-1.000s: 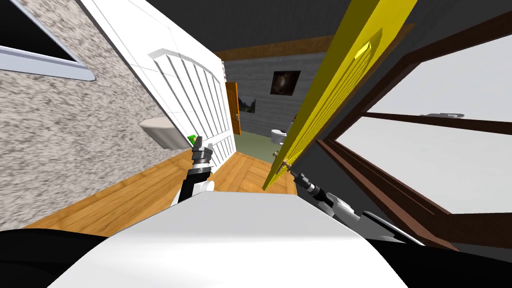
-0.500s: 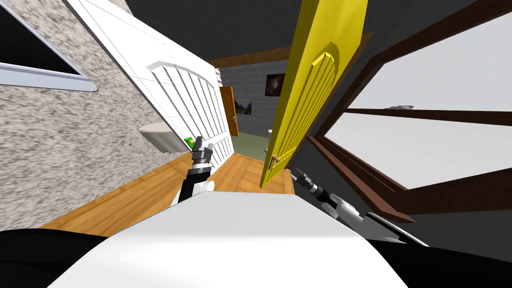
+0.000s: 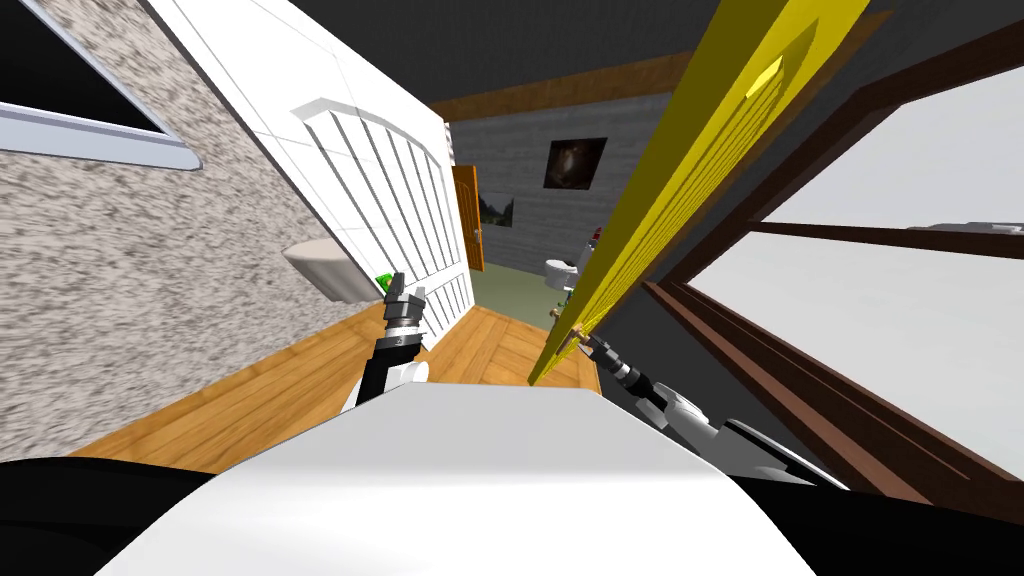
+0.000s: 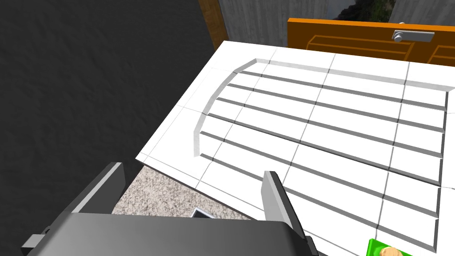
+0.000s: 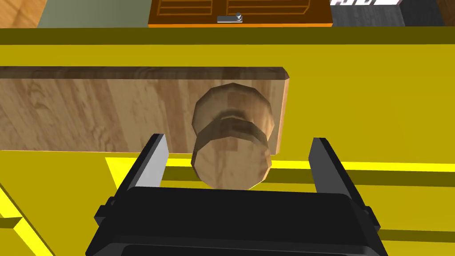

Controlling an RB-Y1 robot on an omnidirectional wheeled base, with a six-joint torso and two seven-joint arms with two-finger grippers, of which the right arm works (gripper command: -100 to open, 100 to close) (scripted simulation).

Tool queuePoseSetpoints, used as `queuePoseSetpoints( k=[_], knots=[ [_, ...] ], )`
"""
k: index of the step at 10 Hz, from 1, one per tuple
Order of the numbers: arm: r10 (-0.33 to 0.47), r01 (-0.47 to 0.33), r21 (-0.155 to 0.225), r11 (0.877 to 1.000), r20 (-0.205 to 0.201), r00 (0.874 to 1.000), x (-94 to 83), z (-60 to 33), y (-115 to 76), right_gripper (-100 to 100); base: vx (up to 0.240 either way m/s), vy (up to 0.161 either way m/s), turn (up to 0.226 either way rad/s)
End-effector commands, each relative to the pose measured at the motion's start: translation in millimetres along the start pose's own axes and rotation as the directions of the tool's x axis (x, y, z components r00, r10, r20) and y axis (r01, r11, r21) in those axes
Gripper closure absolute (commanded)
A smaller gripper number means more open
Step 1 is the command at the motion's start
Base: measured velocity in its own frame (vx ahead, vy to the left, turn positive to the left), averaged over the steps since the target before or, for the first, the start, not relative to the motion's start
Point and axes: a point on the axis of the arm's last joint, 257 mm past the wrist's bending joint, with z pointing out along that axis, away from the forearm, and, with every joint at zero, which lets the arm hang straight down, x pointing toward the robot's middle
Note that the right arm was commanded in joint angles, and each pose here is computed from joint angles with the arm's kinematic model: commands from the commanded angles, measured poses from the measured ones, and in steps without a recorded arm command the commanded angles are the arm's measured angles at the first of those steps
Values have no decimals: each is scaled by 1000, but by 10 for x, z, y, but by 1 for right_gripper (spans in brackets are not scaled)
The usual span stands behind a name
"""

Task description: Pull the door open

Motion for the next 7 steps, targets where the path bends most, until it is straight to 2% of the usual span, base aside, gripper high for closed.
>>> queuePoseSetpoints(
  k=[1,2,7],
  knots=[
    [0,0,0,1000,0,1000,0,0,0,-100,79,81,14],
    [0,0,0,1000,0,1000,0,0,0,100,-10,-9,-12],
    [0,0,0,1000,0,1000,0,0,0,100,-16,-15,0]
  ],
)
